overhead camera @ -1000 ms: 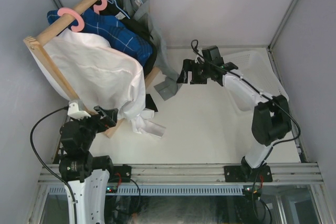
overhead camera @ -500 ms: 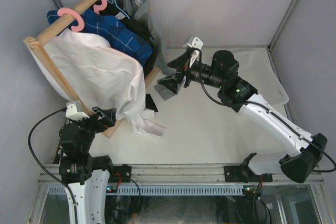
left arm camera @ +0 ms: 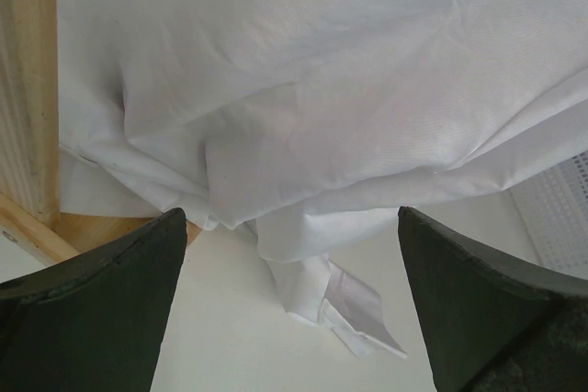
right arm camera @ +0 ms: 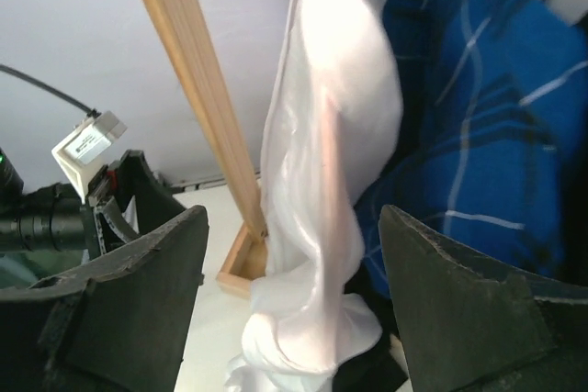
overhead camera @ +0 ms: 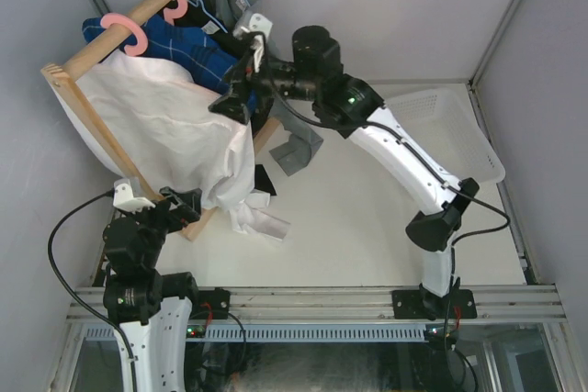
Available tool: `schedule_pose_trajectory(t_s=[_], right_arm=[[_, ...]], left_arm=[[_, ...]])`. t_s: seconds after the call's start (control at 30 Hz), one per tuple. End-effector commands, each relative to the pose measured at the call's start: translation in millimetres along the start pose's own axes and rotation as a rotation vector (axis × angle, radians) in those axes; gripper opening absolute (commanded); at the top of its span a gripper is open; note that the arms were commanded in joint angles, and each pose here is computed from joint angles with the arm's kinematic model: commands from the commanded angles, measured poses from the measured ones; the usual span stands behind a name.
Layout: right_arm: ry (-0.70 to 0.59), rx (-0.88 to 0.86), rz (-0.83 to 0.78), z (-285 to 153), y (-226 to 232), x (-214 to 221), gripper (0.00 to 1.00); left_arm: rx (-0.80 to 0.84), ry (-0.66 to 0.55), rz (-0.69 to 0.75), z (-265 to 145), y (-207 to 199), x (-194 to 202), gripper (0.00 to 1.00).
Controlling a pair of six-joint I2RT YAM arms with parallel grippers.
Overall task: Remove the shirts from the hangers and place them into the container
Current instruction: Pick up the hanger from the clothesline.
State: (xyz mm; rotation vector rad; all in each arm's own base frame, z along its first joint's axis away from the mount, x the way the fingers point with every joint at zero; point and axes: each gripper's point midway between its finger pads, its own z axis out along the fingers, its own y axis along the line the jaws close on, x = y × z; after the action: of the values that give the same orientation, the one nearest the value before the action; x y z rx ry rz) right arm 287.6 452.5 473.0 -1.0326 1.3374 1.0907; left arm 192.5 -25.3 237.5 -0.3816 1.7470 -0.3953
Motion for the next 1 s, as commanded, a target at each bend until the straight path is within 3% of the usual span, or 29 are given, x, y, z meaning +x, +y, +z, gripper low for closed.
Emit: schedule_pose_trajectory(t_s=[0.0, 0.2, 0.37, 0.43, 0.57, 0.67, 0.8, 0.97], right_arm=[[0.08, -0.07, -0.005, 9, 23, 18, 0.75], [0.115, 0.104, -0.079, 21, -10, 30, 0.84], [0.143, 0.085, -0.101, 24, -11, 40, 0.81], [0.132, 0.175, -0.119, 14, -25, 30, 0.83], [0.034, 0.002, -0.13, -1, 14, -5, 0.85], [-0.013, -0.032, -0.186, -11, 35, -25, 0.87], [-0.058, 0.006, -0.167, -16, 19, -35, 0.91], [-0.029, -0.105, -0.046, -2, 13, -14, 0.91]], left_arm=[[-0.007, -0.054, 0.012, 1, 1, -11, 1.0], [-0.01, -0.05, 0.01, 2, 2, -11, 1.0], [-0.008, -0.041, 0.009, 3, 2, -10, 1.0], [-0.009, -0.042, 0.009, 3, 2, -10, 1.0], [-0.009, -0.041, 0.009, 3, 2, -10, 1.0], [-0.009, -0.038, 0.008, 4, 2, -10, 1.0], [-0.013, -0.041, 0.005, 4, 3, -10, 1.0], [-0.01, -0.037, 0.006, 4, 3, -10, 1.0]])
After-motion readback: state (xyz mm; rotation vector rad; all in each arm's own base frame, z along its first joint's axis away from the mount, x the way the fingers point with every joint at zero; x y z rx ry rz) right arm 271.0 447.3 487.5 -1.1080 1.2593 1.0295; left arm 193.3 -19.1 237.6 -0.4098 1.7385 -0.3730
